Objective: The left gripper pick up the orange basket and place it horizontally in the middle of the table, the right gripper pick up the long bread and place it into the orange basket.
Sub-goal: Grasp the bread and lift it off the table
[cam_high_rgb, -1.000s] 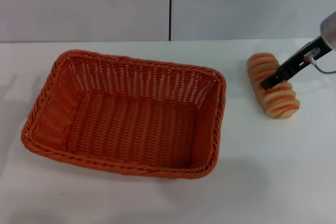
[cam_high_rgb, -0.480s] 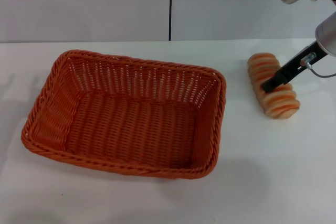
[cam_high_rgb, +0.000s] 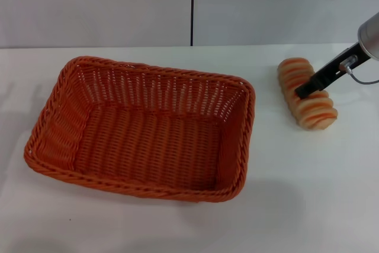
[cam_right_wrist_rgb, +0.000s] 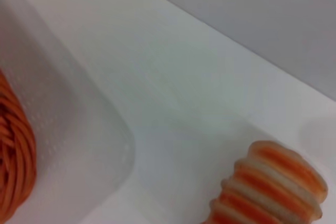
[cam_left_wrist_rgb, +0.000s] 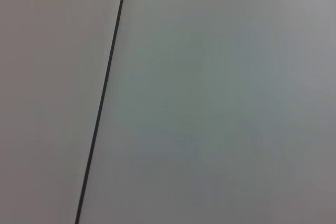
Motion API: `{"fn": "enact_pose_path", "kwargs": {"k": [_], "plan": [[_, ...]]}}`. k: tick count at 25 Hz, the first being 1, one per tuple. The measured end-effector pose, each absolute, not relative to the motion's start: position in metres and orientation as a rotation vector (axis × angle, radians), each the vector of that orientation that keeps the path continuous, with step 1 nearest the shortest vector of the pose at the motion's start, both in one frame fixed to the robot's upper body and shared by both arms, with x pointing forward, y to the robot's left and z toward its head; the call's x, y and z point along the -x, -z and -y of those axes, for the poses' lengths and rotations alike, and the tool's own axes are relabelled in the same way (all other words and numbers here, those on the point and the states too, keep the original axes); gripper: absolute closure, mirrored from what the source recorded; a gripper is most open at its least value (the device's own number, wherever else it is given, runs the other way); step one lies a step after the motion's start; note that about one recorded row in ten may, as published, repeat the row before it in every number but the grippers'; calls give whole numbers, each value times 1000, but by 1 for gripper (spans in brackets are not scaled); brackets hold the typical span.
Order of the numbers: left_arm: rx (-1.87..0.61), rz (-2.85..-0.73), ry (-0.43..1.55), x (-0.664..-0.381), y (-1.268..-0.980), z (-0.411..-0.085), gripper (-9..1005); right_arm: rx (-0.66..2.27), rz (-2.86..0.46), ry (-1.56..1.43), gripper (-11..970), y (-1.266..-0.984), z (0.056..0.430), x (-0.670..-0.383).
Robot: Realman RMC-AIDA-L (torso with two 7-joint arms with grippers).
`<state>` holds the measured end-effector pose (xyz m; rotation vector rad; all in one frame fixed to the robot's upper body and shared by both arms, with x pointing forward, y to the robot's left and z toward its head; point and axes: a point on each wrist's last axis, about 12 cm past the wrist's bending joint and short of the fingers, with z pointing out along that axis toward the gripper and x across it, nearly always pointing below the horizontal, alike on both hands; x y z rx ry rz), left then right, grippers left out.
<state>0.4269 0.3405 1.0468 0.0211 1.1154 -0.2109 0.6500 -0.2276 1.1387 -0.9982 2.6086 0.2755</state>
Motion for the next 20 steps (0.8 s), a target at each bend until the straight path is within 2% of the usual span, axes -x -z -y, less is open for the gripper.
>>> {"fn": "enact_pose_path", "kwargs": {"k": [20], "plan": [[-10, -1114, 220, -421, -1046, -342, 455, 986, -2622, -307, 617, -1133, 228, -645]]}}
